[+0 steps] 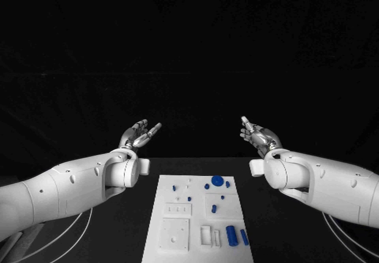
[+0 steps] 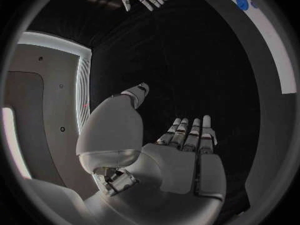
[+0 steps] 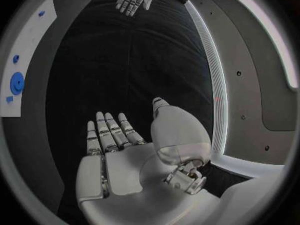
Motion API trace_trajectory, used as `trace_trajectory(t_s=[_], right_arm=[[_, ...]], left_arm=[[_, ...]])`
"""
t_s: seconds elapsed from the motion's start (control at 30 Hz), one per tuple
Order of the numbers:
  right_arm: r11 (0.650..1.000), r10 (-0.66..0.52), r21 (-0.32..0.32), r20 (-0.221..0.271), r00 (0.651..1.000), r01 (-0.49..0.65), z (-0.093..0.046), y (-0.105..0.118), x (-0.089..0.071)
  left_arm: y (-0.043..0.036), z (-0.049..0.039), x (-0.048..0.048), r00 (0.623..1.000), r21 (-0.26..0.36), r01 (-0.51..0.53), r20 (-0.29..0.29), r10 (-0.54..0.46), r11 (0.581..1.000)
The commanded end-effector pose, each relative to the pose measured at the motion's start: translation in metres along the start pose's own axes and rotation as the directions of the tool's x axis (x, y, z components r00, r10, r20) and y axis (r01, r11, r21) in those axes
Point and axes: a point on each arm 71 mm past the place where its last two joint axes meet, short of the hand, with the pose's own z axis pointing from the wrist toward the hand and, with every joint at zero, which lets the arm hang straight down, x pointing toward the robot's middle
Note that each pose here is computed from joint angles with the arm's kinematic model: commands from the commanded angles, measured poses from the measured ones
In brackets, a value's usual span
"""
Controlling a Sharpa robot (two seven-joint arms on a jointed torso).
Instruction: Assemble the parts on the task board
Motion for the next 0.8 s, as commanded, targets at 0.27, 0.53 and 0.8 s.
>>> trace_trajectory(t_s=[0.27,0.53,0.8], right_arm=[[0.989,0.06,0.146,-0.216,0.975,-0.028,0.019,0.007,-0.006],[0.972,-0.221,0.049,-0.157,0.962,0.231,0.027,0.008,-0.021],[0.867,-0.497,-0.052,-0.155,0.854,0.496,0.029,0.006,-0.022]], left_arm=[[-0.0067,0.0185,-0.0049,0.994,-0.057,0.042,-0.103,-0.048,0.997],[-0.0054,0.0174,-0.0084,0.991,-0.064,0.038,-0.128,-0.046,0.997],[-0.006,0.014,-0.0072,0.979,-0.037,-0.022,-0.204,0.014,0.999]])
